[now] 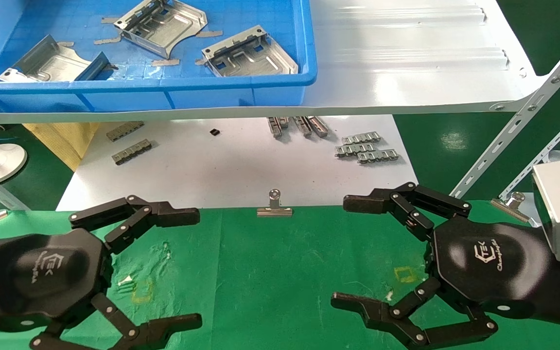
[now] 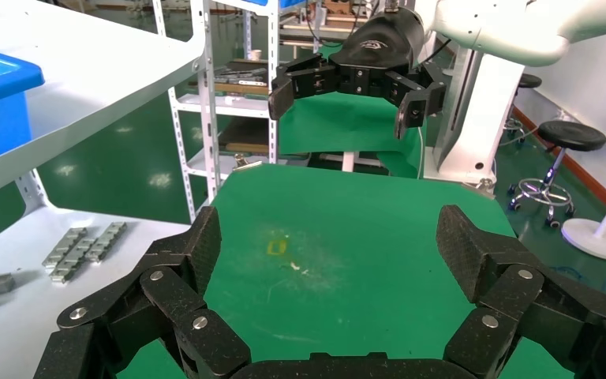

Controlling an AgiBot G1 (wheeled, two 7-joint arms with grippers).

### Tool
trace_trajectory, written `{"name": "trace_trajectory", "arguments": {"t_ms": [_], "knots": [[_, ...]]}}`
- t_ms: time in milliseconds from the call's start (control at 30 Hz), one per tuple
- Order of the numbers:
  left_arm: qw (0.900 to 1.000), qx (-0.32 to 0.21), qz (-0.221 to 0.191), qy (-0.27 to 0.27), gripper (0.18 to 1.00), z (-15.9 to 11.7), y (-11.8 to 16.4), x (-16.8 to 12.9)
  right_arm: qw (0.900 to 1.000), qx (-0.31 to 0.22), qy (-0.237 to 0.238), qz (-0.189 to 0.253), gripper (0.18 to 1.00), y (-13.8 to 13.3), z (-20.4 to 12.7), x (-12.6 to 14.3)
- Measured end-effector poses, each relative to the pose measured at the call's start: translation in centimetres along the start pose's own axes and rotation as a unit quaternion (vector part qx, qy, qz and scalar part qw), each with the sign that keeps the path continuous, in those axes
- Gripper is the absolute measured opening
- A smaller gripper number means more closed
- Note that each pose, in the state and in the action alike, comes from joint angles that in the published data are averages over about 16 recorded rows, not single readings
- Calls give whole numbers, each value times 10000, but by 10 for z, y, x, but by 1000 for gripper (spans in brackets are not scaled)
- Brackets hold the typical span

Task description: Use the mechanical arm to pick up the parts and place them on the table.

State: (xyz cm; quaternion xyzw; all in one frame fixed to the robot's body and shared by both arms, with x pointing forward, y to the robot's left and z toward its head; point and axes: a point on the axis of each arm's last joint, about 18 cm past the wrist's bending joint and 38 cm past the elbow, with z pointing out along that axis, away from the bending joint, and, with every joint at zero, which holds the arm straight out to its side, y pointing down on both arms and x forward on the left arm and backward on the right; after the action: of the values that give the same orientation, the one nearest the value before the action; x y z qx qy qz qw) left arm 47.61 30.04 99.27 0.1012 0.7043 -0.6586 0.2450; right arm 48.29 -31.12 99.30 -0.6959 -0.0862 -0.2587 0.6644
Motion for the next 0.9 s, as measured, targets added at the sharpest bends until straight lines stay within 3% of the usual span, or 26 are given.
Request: {"name": "trace_trajectory", "arguments": {"t_ms": [900], "knots": [[10000,0,0,0,1001,0,0,0,10000,0,0,0,966,0,0,0]]}}
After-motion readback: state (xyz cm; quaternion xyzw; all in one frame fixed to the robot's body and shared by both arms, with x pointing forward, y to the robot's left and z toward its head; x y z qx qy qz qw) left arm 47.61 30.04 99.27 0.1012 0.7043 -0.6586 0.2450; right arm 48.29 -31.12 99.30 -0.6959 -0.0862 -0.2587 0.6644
